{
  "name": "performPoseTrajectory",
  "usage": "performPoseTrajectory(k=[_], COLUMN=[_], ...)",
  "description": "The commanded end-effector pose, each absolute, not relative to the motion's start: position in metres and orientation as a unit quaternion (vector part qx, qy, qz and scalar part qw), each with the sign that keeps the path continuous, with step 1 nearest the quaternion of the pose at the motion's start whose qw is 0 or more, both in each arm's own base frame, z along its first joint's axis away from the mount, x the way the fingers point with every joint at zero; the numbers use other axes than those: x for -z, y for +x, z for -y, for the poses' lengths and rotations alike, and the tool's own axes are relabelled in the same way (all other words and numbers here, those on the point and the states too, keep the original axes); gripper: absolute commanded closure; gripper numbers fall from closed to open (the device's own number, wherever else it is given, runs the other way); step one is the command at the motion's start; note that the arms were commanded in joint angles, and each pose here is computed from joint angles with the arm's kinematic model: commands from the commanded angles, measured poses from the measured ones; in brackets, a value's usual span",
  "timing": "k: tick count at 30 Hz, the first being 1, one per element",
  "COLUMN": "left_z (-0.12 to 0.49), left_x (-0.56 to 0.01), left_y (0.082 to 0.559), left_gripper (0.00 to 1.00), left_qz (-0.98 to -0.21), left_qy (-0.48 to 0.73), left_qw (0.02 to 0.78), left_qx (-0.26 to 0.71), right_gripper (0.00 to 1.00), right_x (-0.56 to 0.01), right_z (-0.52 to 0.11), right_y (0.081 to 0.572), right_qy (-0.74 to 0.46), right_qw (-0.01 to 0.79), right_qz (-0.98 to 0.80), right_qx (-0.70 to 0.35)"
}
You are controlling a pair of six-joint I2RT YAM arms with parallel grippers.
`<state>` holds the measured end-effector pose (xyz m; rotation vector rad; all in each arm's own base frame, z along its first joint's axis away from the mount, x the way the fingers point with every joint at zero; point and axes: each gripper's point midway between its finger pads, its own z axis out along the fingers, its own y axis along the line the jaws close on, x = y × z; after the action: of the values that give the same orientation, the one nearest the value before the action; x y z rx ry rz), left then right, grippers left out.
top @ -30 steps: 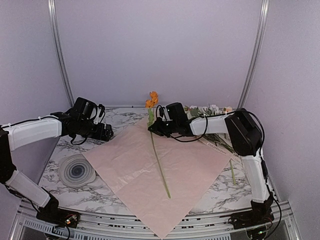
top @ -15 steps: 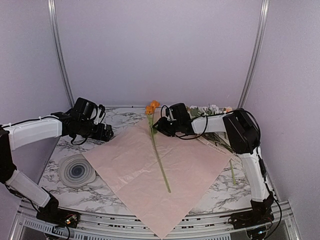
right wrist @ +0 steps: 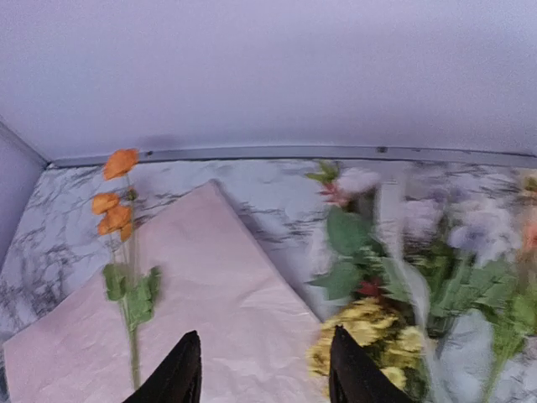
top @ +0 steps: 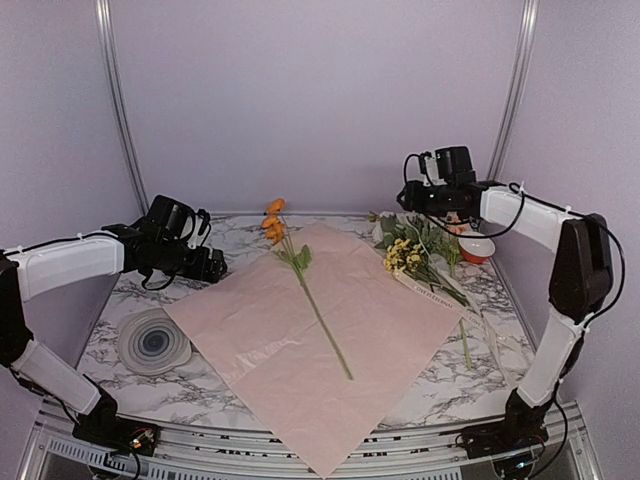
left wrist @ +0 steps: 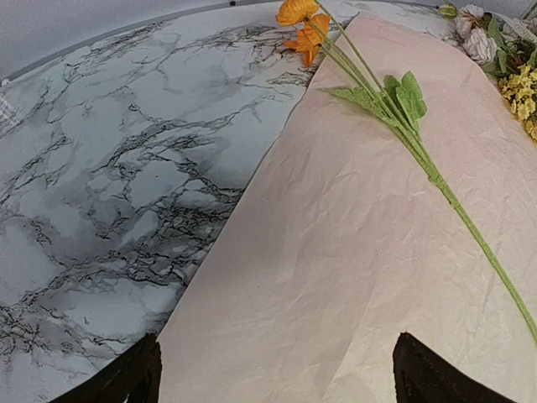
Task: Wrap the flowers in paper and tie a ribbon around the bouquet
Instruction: Place the fake flower on the flattened wrapping paper, then pick up the fake flower from the corner of the board.
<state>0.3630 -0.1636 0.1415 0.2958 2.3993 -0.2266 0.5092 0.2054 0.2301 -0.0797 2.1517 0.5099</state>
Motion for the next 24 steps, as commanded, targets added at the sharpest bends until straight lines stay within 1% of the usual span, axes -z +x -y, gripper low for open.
performPoseTrajectory(k=[1, 4, 7, 11, 16, 20, 23, 24], left_z=[0.164, 0.164, 0.164, 0.164, 0.166, 0.167, 0.167, 0.168], left_x=[-0.135, -0.133, -0.132, -0.129, -0.125, -0.124, -0.127, -0.128], left_y=[0.363, 0.363, 0.363, 0.363, 0.364, 0.363, 0.361, 0.361], left_gripper=[0.03, 0.03, 0.03, 0.03, 0.03, 0.03, 0.03, 0.03], left_qz=[-0.929, -0.93, -0.93, -0.931, -0.933, -0.934, -0.933, -0.932], left_qy=[0.118, 0.119, 0.121, 0.121, 0.123, 0.124, 0.126, 0.128], left_qw=[0.342, 0.339, 0.338, 0.335, 0.328, 0.325, 0.328, 0.329], left_qx=[0.082, 0.081, 0.078, 0.075, 0.077, 0.077, 0.077, 0.078], right_gripper=[0.43, 0.37, 0.37, 0.46, 0.55, 0.64, 0.67, 0.71], right_x=[-0.146, -0.129, -0.107, -0.075, -0.034, -0.021, -0.02, -0.021], right_z=[-0.077, -0.039, -0.014, 0.005, 0.001, 0.001, 0.001, 0.003], right_y=[0.498, 0.502, 0.505, 0.505, 0.504, 0.503, 0.502, 0.501], right_qy=[0.018, 0.042, 0.056, 0.073, 0.068, 0.071, 0.068, 0.07], right_qw=[0.355, 0.334, 0.306, 0.277, 0.242, 0.236, 0.239, 0.245], right_qz=[-0.935, -0.941, -0.949, -0.957, -0.967, -0.968, -0.968, -0.966], right_qx=[-0.009, 0.023, 0.049, 0.051, 0.042, 0.041, 0.035, 0.038])
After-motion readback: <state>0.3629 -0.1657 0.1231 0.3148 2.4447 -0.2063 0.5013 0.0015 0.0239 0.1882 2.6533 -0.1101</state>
